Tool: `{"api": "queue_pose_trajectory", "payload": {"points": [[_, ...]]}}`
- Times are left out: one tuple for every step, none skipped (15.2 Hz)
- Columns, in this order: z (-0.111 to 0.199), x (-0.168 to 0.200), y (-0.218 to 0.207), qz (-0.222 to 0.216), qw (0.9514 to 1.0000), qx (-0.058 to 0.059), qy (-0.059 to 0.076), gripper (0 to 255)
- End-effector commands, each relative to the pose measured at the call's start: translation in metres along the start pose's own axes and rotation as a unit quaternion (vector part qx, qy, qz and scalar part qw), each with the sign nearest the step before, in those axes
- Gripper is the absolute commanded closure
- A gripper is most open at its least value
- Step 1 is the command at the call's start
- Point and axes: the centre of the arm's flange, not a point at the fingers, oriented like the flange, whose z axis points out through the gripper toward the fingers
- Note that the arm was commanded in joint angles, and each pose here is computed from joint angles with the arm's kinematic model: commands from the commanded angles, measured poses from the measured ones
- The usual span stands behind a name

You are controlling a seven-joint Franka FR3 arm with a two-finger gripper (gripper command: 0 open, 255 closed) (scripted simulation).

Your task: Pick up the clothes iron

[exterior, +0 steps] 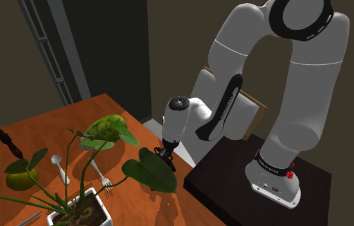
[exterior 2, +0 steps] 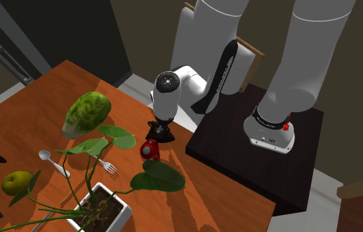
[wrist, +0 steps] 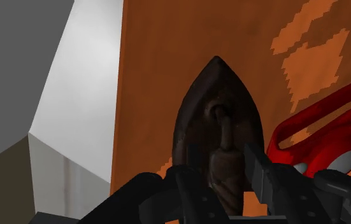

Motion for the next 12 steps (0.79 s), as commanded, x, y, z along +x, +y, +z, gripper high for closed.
{"api": "queue_pose_trajectory", "payload": {"points": [[0.001,0.0,0.0,0.0,1.0,0.0,0.0,255],[0.001,0.0,0.0,0.0,1.0,0.0,0.0,255],[0.001,0.0,0.0,0.0,1.0,0.0,0.0,255],[0.001,0.0,0.0,0.0,1.0,0.0,0.0,255],[0.001,0.0,0.0,0.0,1.0,0.0,0.0,255],[0.001,0.0,0.0,0.0,1.0,0.0,0.0,255],[0.001,0.0,0.0,0.0,1.0,0.0,0.0,255],[0.0,0.0,0.0,0.0,1.0,0.0,0.0,255],[-0.005,0.0,0.0,0.0,1.0,0.0,0.0,255],[-0.01,0.001,0.0,0.0,1.0,0.0,0.0,255],[-0.015,0.002,0.001,0.0,1.0,0.0,0.0,255],[-0.02,0.003,0.001,0.0,1.0,0.0,0.0,255]]}}
